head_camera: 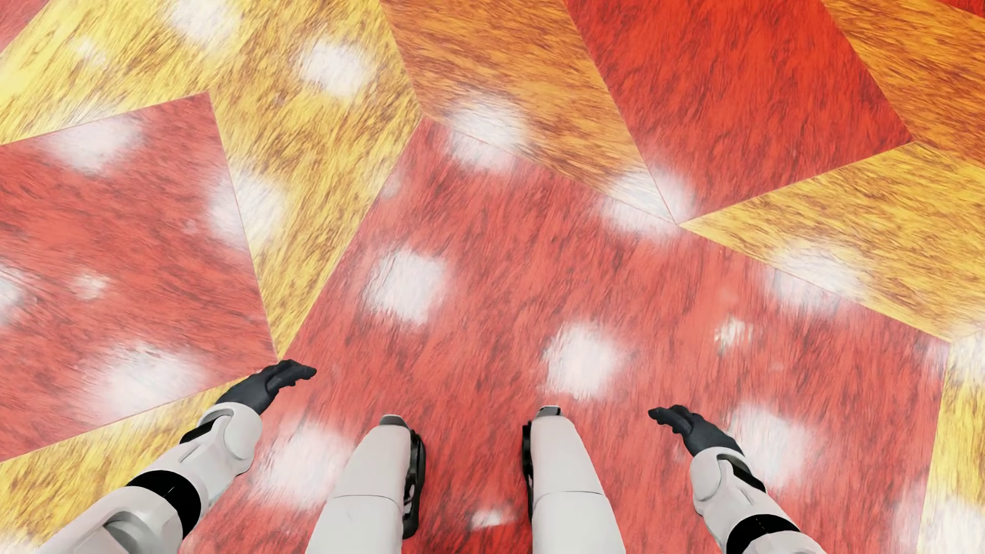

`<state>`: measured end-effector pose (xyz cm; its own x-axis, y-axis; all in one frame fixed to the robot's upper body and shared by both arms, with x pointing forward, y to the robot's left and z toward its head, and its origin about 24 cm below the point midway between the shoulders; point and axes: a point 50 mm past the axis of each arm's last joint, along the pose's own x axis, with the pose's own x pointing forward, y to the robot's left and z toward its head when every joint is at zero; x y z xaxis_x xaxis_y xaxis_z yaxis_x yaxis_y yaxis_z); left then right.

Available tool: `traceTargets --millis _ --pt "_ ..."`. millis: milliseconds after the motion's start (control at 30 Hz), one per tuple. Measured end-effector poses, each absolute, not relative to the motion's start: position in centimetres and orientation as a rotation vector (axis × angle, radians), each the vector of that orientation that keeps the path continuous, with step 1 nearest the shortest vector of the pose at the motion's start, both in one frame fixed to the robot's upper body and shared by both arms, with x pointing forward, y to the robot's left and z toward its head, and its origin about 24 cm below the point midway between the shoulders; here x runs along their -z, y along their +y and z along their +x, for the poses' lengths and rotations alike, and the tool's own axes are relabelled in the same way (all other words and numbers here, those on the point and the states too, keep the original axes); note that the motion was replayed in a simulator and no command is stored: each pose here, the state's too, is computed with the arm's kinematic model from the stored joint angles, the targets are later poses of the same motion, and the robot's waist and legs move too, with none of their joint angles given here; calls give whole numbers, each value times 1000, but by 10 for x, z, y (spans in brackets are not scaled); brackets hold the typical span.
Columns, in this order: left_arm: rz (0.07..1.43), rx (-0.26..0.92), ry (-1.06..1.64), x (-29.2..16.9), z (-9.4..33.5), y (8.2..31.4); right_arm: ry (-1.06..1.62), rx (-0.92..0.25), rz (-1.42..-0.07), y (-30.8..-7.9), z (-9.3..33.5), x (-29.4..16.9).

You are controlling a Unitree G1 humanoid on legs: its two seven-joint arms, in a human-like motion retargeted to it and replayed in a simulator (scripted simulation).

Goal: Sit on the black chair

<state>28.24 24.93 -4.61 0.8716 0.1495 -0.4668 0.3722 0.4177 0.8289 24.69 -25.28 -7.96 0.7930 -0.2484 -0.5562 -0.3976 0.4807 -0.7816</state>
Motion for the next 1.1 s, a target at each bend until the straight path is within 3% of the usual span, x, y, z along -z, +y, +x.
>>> traceTargets --millis 100,767,933,1100 --pt "1085 116 501 37 297 238 642 -22 -1069 -254 265 64" --pt "1171 151 73 -64 378 168 248 30 -1182 -210 370 -47" --pt "1143 177 96 -49 368 163 286 -8 -1168 -204 363 -34" --pt "1158 225 246 -12 347 177 346 -84 -1126 -200 349 -12"
